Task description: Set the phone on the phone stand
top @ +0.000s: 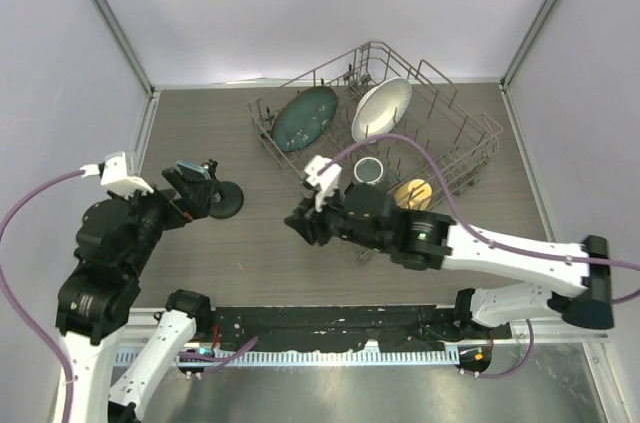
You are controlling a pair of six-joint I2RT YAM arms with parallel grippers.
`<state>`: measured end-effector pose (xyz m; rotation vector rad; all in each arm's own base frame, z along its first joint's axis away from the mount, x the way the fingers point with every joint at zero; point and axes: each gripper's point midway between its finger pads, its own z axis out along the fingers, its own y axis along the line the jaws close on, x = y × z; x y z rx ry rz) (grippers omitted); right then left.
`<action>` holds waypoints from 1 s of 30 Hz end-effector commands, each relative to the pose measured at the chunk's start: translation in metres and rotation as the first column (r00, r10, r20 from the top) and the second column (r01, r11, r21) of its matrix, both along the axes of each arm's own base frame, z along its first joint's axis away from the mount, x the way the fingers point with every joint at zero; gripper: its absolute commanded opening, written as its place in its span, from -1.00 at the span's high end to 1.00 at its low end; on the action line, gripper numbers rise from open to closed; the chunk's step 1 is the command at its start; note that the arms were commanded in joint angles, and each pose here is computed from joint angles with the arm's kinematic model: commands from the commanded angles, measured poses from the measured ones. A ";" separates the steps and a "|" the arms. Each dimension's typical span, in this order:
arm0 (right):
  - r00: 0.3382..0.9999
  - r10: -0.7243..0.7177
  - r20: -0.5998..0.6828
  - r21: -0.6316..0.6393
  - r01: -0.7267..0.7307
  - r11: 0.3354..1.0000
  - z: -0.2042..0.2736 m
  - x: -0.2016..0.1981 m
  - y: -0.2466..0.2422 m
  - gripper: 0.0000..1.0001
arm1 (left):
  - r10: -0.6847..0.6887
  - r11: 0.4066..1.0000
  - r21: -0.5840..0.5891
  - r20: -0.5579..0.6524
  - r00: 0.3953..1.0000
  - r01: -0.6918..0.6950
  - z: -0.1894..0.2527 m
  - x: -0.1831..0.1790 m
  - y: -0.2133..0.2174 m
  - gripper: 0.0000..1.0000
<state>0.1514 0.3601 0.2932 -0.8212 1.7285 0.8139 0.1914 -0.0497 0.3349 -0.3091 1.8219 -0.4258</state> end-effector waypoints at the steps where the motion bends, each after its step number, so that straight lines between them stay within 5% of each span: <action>1: 0.999 0.038 0.015 0.221 -0.040 0.974 0.040 0.006 0.072 0.47 | -0.086 0.995 0.068 0.220 0.972 0.073 0.057 -0.027 0.001 -1.00; 3: 0.999 0.032 0.005 0.228 -0.032 0.973 0.024 0.009 0.110 0.73 | -0.078 0.995 0.074 0.261 0.962 0.061 0.067 -0.043 0.007 -0.99; 8: 0.994 -0.090 0.064 0.218 0.074 0.973 -0.005 0.035 0.167 1.00 | -0.062 0.997 0.061 0.300 0.952 0.046 0.076 -0.060 0.016 -1.00; 17: 0.969 -0.186 0.163 0.115 0.169 0.979 -0.082 0.069 0.217 1.00 | -0.077 0.995 0.086 0.305 0.949 0.054 0.073 -0.073 0.024 -1.00; 30: 0.938 -0.257 0.231 0.169 0.221 0.960 -0.094 0.100 0.235 1.00 | -0.092 0.993 0.094 0.275 0.957 0.068 0.059 -0.071 0.022 -0.99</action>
